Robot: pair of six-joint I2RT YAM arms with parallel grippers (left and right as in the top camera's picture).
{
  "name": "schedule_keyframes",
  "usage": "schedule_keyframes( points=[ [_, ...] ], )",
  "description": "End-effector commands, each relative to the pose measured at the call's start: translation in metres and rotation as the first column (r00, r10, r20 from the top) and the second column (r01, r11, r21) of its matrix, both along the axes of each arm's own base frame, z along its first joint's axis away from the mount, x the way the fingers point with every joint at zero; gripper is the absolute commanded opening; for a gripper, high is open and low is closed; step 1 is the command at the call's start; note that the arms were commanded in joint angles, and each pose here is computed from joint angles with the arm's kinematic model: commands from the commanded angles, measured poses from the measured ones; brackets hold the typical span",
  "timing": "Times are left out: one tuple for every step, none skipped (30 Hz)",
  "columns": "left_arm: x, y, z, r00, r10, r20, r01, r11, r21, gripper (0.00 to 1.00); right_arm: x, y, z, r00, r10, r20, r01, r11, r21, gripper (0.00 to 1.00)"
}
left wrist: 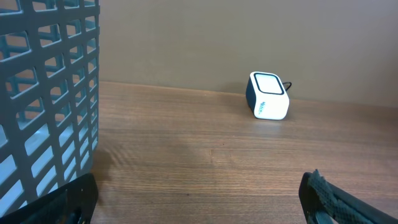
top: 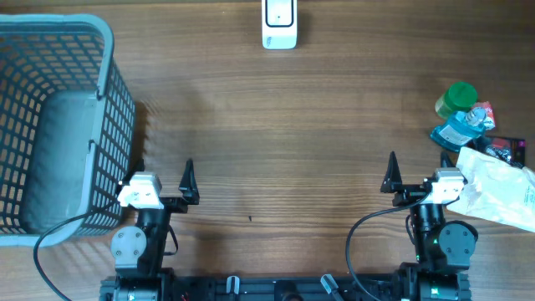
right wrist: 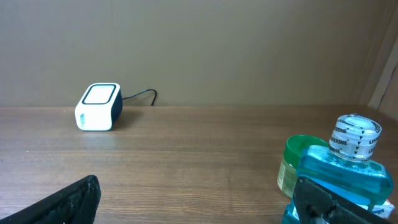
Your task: Scan the item barcode
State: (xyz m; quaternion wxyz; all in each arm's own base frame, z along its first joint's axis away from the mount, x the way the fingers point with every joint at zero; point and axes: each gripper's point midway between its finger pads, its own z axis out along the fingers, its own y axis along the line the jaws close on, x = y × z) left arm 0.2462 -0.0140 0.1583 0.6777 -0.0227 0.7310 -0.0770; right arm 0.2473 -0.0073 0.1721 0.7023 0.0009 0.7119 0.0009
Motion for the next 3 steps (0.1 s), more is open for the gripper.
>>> schedule_keyframes(
  points=[
    [-0.0004, 0.0009, -0.001, 1.0, 0.008, -0.004, -0.008, 1.0, -0.015, 1.0, -0.0004, 0.001, 0.0028, 1.0, 0.008, 0.013, -0.008, 1.0, -0.01, 1.0],
    [-0.0004, 0.0009, -0.001, 1.0, 0.008, -0.004, -0.008, 1.0, -0.015, 1.0, -0.0004, 0.001, 0.0028, 1.0, 0.008, 0.013, -0.008, 1.0, -0.01, 1.0],
    [-0.0004, 0.0009, -0.001, 1.0, 0.008, -0.004, -0.008, 1.0, -0.015, 1.0, -0.0004, 0.001, 0.0028, 1.0, 0.008, 0.013, -0.008, 1.0, -0.01, 1.0]
  ],
)
